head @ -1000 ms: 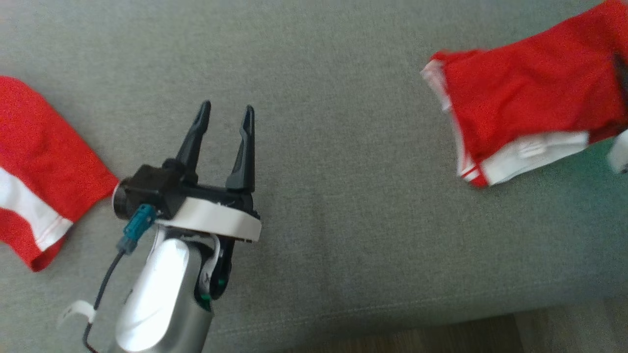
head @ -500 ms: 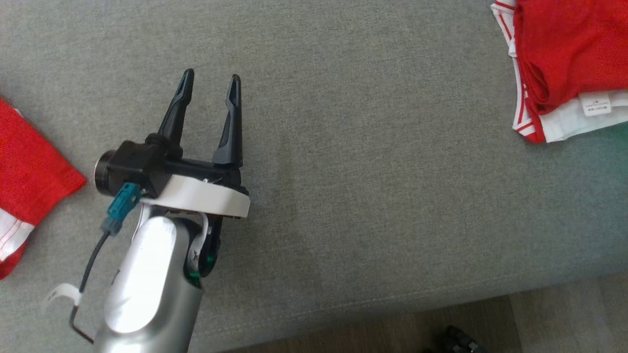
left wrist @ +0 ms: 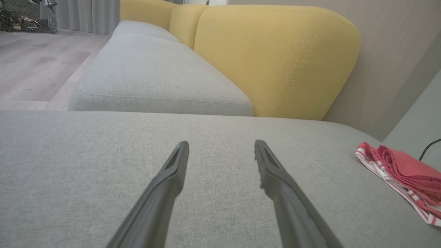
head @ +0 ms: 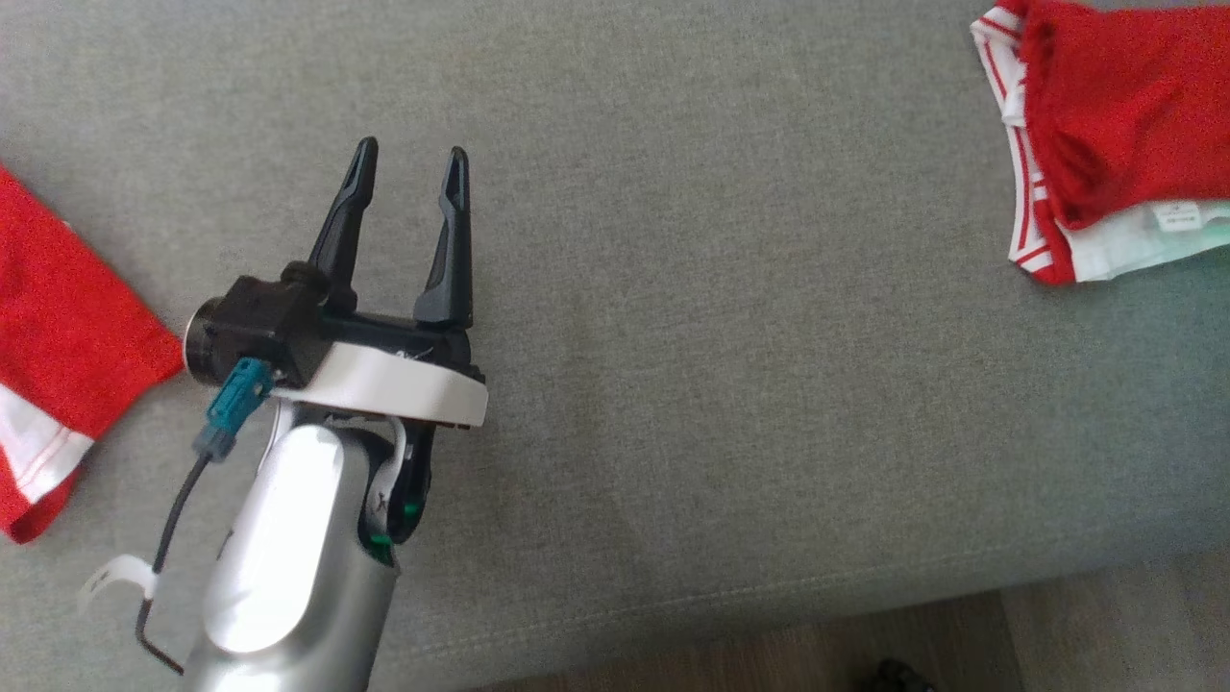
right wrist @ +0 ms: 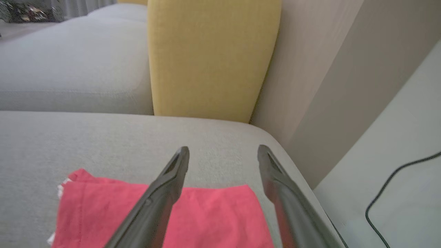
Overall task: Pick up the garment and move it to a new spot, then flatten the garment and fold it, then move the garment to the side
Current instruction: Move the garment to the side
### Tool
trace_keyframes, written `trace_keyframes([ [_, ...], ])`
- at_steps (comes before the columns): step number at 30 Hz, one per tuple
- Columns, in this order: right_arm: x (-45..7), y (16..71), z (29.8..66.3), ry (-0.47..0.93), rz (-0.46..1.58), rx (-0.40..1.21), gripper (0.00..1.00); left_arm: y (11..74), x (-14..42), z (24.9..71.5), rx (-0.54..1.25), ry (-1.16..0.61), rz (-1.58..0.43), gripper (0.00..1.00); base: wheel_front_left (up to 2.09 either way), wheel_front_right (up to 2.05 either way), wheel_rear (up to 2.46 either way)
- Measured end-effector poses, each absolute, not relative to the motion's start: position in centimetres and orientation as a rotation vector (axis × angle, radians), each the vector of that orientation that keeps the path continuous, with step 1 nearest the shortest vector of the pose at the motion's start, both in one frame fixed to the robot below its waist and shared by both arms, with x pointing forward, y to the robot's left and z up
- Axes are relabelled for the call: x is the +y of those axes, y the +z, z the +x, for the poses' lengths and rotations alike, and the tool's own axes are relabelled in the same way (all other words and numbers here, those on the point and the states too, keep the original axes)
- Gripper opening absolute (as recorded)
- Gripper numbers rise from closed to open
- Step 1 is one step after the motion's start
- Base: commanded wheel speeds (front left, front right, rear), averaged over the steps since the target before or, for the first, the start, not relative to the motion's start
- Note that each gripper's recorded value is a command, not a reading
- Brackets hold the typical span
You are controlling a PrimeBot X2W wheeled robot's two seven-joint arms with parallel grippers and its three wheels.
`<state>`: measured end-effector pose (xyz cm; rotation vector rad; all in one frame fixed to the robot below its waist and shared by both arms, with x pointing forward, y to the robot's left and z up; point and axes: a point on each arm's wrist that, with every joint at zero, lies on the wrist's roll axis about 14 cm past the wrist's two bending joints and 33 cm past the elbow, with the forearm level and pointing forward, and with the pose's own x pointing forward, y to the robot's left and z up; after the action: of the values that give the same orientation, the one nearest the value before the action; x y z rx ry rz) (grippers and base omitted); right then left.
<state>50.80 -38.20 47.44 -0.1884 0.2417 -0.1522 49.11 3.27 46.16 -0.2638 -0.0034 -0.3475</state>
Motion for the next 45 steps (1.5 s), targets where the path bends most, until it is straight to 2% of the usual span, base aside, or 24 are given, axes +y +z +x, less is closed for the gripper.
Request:
trace_keyframes([
  [9,-31.4,51.3,51.6,-0.020,-0.105,0.080,1.00,49.0,4.9,47.4,-0.049,-0.304,-0.273,1.00,0.00,0.00,0.00],
  [23,-19.4,51.5,46.8,0.176,0.072,-0.039,1.00,50.9,9.0,41.9,-0.066,-0.202,-0.264,1.00,0.00,0.00,0.00],
  [35,-16.4,48.8,41.5,0.153,0.121,-0.002,1.00,50.5,10.5,38.7,-0.050,-0.158,-0.265,1.00,0.00,0.00,0.00],
  [45,-16.5,48.9,40.8,0.142,0.066,-0.013,1.00,50.1,10.3,38.4,-0.035,-0.162,-0.275,1.00,0.00,0.00,0.00],
])
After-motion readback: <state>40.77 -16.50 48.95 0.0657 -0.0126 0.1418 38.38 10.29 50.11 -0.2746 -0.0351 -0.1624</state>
